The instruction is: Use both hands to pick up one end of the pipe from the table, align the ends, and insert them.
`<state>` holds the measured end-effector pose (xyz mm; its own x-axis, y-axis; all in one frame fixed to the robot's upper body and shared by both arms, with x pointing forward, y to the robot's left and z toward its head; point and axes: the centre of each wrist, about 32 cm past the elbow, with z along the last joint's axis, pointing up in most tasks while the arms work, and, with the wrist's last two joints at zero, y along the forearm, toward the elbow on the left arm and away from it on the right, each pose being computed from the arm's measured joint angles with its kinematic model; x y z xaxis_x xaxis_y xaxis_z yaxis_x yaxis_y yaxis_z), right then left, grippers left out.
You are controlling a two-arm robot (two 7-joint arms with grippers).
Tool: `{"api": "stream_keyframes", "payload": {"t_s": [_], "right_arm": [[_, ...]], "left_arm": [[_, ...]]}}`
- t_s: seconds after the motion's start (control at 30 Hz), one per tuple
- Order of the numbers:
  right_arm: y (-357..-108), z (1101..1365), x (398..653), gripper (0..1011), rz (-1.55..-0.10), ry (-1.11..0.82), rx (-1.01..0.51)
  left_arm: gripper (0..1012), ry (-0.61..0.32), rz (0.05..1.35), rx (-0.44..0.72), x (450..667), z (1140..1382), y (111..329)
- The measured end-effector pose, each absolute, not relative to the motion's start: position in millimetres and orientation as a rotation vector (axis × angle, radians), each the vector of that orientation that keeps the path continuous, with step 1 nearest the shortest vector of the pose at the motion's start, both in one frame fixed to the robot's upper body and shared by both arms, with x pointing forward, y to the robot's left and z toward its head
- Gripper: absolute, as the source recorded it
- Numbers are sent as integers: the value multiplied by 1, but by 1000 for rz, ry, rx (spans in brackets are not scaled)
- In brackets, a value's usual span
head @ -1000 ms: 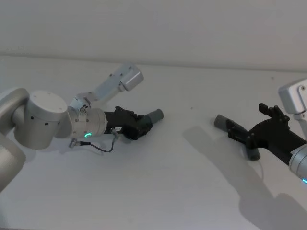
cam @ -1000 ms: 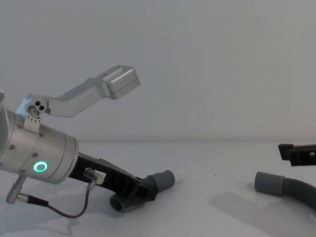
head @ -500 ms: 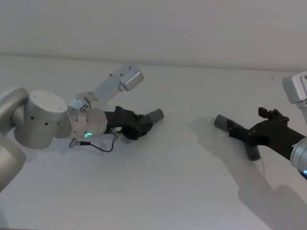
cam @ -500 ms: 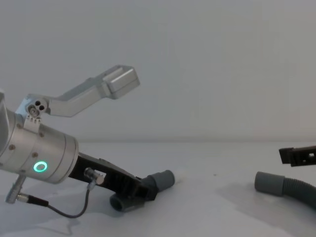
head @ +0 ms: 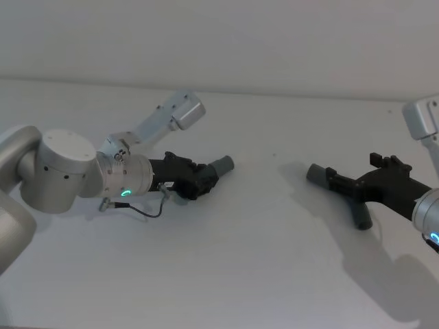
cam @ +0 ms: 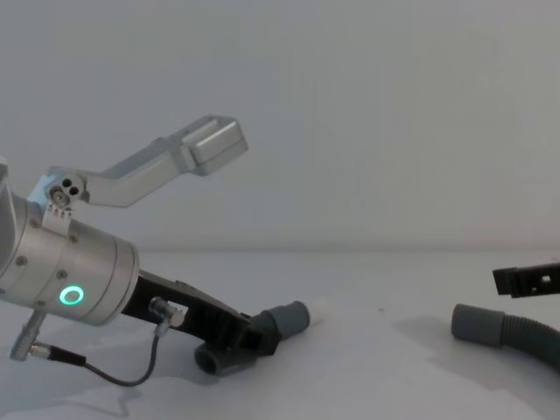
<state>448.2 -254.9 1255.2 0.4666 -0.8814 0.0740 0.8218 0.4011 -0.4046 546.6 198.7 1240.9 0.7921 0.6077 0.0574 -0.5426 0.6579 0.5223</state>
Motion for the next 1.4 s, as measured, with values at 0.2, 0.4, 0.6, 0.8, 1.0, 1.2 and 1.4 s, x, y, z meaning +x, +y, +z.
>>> {"api": "stream_keyframes", "payload": {"t_s": [0.2, 0.4, 0.6, 0.8, 1.0, 1.2, 1.4], "right_arm": [[-257, 1250, 455, 1000, -1085, 178, -423], [-259, 1244, 458, 1000, -1081, 193, -433], [-260, 1241, 460, 1000, -1077, 204, -438], [-262, 1239, 462, 1000, -1075, 214, -437], [-263, 1237, 464, 1000, -1077, 233, -434], [-265, 1237, 467, 1000, -1081, 263, -429], [-266, 1235, 469, 1000, -1087, 290, -435]], "left_arm": [[327, 126, 653, 549, 547, 1241, 199], [327, 126, 653, 549, 547, 1241, 199], [327, 126, 653, 549, 547, 1241, 199], [327, 126, 653, 549, 547, 1241, 199], [327, 126, 653, 549, 547, 1241, 199], [327, 126, 653, 549, 547, 1241, 199], [327, 126, 653, 549, 547, 1241, 199]]}}
